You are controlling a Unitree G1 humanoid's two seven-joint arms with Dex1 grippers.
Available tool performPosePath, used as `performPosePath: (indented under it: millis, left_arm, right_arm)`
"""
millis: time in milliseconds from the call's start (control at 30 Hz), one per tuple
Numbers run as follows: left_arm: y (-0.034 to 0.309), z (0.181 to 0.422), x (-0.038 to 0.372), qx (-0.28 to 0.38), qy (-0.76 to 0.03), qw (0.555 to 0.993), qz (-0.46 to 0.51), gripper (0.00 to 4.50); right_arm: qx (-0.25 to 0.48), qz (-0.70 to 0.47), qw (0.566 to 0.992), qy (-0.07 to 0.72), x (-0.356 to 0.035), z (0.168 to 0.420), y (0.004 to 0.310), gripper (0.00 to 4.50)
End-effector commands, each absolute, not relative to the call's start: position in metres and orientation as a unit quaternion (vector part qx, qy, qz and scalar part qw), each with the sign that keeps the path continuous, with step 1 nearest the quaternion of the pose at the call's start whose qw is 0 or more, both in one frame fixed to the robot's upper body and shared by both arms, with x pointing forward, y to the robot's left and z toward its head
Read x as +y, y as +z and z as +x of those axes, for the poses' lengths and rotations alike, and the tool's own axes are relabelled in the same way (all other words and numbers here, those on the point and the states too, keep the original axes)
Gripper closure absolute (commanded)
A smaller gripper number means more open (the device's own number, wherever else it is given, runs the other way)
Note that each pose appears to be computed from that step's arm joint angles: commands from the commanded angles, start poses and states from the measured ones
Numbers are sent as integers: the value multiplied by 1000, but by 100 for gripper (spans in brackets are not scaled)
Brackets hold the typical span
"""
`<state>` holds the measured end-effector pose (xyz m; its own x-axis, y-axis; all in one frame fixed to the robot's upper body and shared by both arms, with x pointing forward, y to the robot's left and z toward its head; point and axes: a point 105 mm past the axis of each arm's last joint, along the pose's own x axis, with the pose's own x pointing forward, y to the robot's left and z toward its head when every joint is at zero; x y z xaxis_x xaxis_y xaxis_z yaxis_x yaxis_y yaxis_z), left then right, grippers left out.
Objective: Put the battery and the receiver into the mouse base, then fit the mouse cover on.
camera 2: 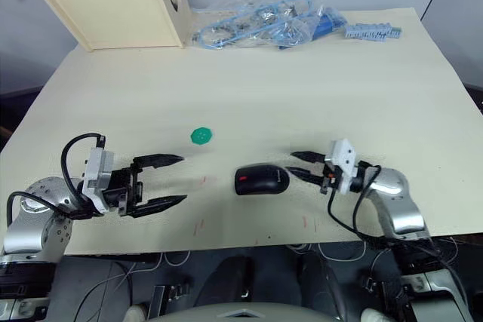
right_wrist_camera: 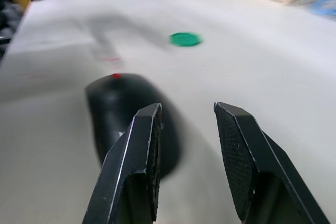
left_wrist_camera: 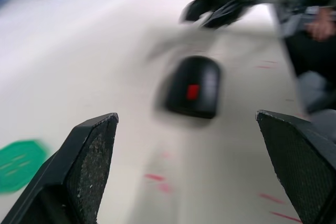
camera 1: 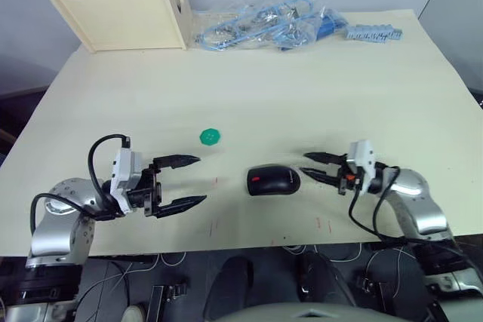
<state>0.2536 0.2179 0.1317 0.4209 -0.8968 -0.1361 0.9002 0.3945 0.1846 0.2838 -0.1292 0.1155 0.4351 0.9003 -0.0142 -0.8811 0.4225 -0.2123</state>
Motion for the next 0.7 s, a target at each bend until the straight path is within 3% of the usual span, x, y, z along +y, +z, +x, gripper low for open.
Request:
performPosePath:
  millis: [33, 67, 267, 500, 700]
  left_arm:
    - [134, 259, 226, 0, -498, 859, 121, 0]
    - [133, 259, 227, 7, -491, 864, 114, 0]
    - [123, 265, 246, 36, -414, 904, 97, 0]
    - [104, 260, 262, 69, -354, 925, 122, 0]
    - [94, 260, 274, 86, -326, 931, 142, 0]
  right_arm:
    - [-69, -91, 866, 487, -152, 280, 132, 283]
    - [-64, -93, 874, 473, -162, 277, 130, 283]
    - [-34, -92, 913, 396, -208, 257, 119, 7]
    - [1, -79, 938, 337, -247, 230, 100, 7]
    - [23, -64, 941, 330, -259, 213, 90, 7]
